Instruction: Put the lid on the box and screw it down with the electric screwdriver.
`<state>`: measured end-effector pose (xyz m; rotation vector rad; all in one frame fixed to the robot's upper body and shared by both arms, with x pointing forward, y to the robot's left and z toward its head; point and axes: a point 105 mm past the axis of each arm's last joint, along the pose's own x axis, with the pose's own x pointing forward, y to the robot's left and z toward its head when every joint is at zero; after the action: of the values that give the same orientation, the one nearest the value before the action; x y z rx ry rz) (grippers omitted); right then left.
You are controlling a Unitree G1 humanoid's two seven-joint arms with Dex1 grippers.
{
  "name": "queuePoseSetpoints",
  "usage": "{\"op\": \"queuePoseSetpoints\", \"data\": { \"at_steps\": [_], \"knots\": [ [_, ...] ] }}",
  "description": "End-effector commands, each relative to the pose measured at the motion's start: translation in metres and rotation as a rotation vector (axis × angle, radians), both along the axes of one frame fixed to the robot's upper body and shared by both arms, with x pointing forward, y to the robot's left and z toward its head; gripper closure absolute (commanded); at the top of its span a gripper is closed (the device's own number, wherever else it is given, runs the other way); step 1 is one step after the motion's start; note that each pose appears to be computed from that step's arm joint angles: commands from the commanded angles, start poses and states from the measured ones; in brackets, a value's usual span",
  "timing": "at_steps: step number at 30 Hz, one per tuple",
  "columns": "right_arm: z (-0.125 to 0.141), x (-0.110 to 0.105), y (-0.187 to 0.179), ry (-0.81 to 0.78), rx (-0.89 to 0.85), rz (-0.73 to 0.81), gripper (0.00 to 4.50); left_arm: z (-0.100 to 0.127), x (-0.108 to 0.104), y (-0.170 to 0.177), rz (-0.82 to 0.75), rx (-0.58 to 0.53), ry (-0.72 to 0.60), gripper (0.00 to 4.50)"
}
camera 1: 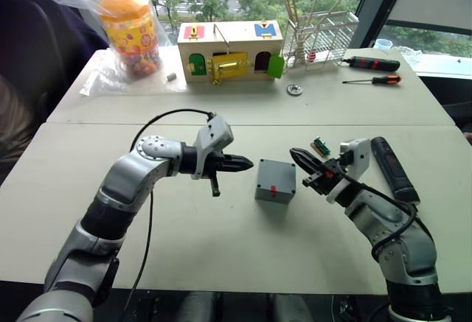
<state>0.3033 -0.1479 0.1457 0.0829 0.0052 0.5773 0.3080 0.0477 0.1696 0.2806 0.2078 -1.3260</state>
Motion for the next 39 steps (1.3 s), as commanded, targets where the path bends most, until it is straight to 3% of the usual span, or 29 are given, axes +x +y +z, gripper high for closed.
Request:
{"op": "queuePoseSetpoints", "data": {
  "at_steps": [1, 29, 32, 37, 39],
  "knots": [
    [0.005, -0.002, 0.002, -0.034, -0.001, 0.009, 4.44, 0.008, -0.001, -0.001, -0.012, -0.004, -0.04, 4.5],
    [-0.014, -0.002, 0.001, 0.001, -0.029, 0.004, 4.44, 0.008, -0.001, 0.0, -0.008, -0.005, -0.039, 4.5],
    [-0.013, -0.004, -0.001, -0.002, -0.033, -0.001, 3.63, 0.008, -0.001, 0.0, -0.008, -0.006, -0.039, 4.5],
    [-0.011, -0.009, -0.004, -0.015, -0.054, -0.001, 1.1, 0.007, 0.0, -0.001, -0.009, -0.007, -0.036, 4.5],
    [-0.01, -0.011, -0.004, -0.018, -0.059, 0.002, 0.32, 0.007, 0.0, -0.001, -0.01, -0.009, -0.035, 4.5]
  ]
}}
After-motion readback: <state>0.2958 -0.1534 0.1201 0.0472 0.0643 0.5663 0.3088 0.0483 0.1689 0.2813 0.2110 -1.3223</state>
